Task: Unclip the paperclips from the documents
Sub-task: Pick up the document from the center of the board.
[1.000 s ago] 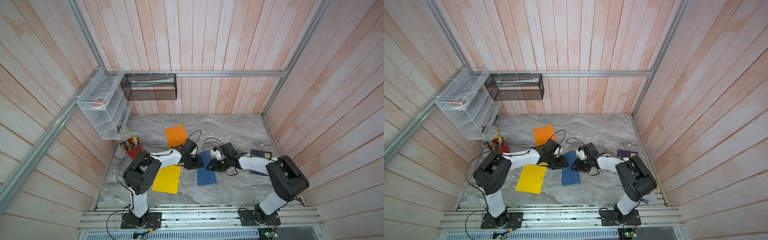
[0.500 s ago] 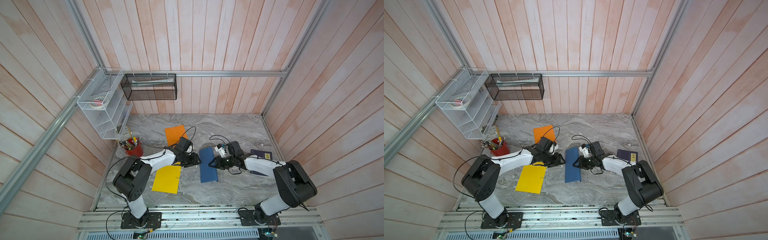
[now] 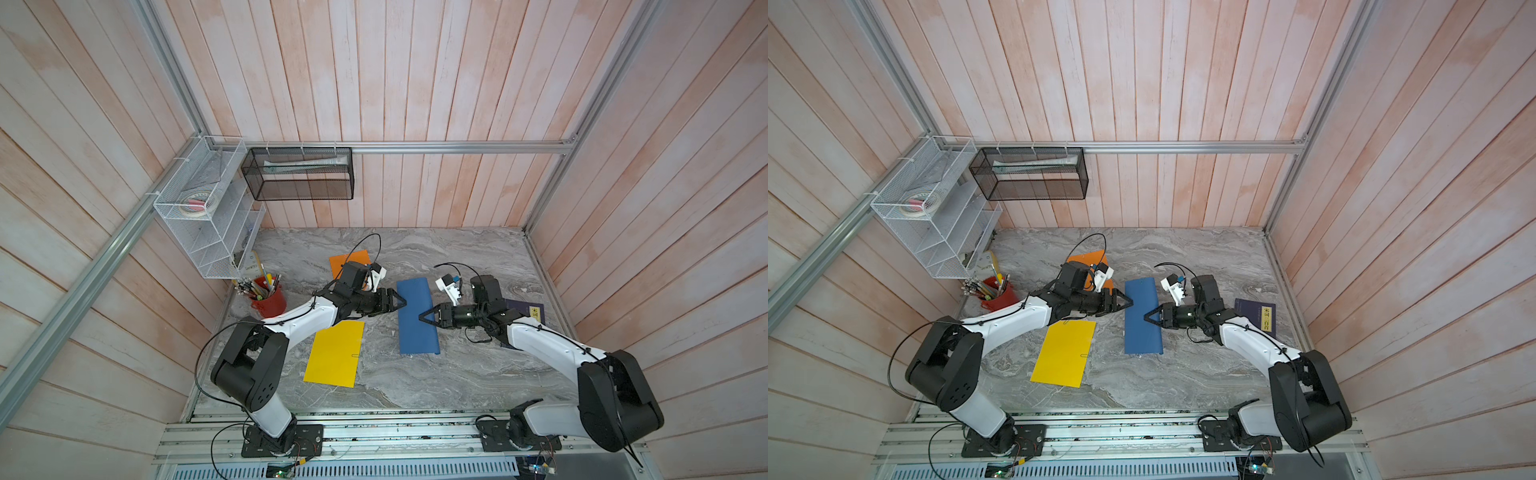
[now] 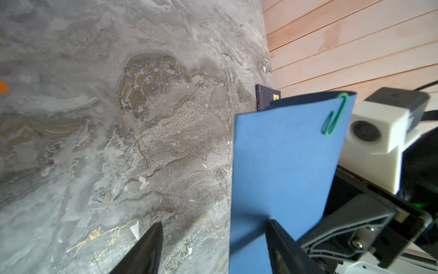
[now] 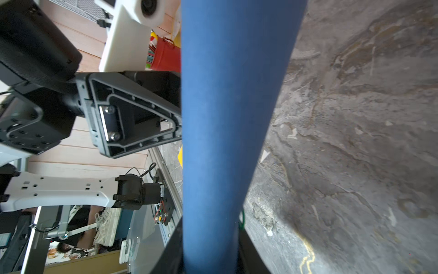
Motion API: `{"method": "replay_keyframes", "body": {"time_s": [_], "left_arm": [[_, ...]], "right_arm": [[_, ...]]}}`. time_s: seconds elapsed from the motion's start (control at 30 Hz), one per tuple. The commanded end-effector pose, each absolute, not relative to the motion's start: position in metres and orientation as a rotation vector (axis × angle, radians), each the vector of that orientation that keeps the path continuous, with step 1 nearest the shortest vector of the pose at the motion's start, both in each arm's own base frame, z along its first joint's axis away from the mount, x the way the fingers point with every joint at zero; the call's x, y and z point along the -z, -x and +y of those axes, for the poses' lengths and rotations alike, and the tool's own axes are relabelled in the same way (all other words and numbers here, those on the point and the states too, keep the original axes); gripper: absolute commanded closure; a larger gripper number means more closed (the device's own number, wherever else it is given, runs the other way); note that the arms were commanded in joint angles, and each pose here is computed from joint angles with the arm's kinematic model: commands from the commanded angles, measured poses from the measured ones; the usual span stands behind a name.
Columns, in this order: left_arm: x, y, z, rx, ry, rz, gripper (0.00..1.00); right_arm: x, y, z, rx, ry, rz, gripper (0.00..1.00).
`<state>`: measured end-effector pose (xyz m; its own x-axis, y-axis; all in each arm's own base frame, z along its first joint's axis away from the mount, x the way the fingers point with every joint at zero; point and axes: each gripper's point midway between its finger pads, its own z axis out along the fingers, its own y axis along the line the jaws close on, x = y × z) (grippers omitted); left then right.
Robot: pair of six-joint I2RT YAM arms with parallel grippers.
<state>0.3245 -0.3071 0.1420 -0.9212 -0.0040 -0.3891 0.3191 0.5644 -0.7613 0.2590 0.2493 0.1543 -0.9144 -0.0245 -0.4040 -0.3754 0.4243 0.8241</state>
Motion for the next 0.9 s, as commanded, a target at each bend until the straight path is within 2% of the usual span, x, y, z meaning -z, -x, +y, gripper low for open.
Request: {"method": "replay_keyframes", "body": {"time_s": [0.0,0.4,0.87], "left_arm": [[-0.167,-0.322,-0.313,1.375,-0.326,2.344,0.28],[-0.191,-0.316,-0.319,1.465,-0.388,2.246,0.29],[-0.194,-0.318,-0.321,1.475,-0.386,2.237,0.47]], "right_arm": [[-0.163,-0.253,0.253,-1.575,0.368,2.316,0.7],[-0.149,-0.254,0.259,-1.619,0.374,2.359,0.71],[-0.139,-0.245,0.268,-1.614,0.43,2.408,0.72]]}}
